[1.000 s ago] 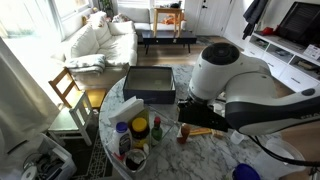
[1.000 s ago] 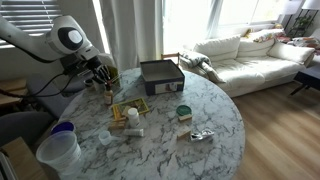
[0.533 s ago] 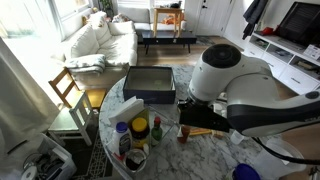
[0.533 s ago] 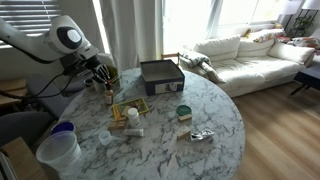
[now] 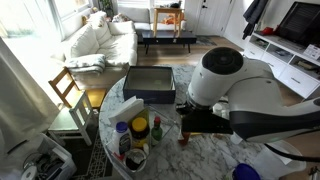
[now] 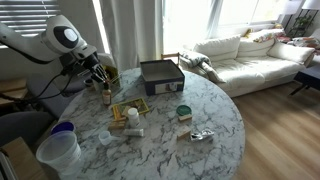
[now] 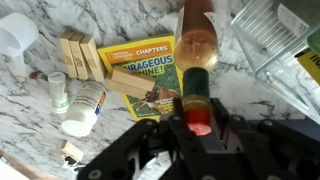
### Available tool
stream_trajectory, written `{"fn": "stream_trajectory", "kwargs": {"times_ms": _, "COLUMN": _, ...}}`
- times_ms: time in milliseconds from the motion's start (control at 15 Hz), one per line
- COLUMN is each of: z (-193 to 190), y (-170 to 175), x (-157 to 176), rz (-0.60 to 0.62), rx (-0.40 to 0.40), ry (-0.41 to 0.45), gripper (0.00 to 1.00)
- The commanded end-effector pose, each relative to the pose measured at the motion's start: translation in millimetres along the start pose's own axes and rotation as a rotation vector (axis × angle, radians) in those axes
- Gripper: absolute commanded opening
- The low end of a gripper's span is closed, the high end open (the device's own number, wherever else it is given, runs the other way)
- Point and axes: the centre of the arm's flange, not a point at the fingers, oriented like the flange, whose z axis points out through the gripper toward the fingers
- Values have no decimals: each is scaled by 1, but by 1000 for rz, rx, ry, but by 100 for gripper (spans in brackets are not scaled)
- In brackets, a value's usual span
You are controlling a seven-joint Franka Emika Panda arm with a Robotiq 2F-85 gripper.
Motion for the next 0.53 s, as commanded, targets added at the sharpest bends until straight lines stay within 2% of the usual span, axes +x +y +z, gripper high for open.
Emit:
{"fn": "stream_trajectory", "kwargs": {"times_ms": 0, "z": -3, "y": 3, "x": -15, "rz": -81, "rx": -11, "ry": 6, "gripper": 8}}
{"fn": "stream_trajectory", "kwargs": {"times_ms": 67, "z": -3, "y": 3, "x": -17, "rz": -93, "rx": -12, "ry": 2, "gripper": 8}}
{"fn": "stream_trajectory", "kwargs": {"times_ms": 133, "z": -4, "y": 3, "x": -17, "rz": -104, "rx": -14, "ry": 4, "gripper": 13}}
{"fn": "stream_trajectory", "kwargs": {"times_ms": 200, "z": -5, "y": 3, "x": -17, "rz": -113, "rx": -14, "ry": 5, "gripper": 54}}
{"fn": "stream_trajectory", "kwargs": {"times_ms": 333, "z": -6, "y": 2, "x": -17, "rz": -127, "rx": -15, "ry": 5, "gripper": 62}}
{"fn": "stream_trajectory", "kwargs": {"times_ms": 467, "z": -7, "y": 2, "x": -17, "rz": -137, "rx": -16, "ry": 1, "gripper": 77}}
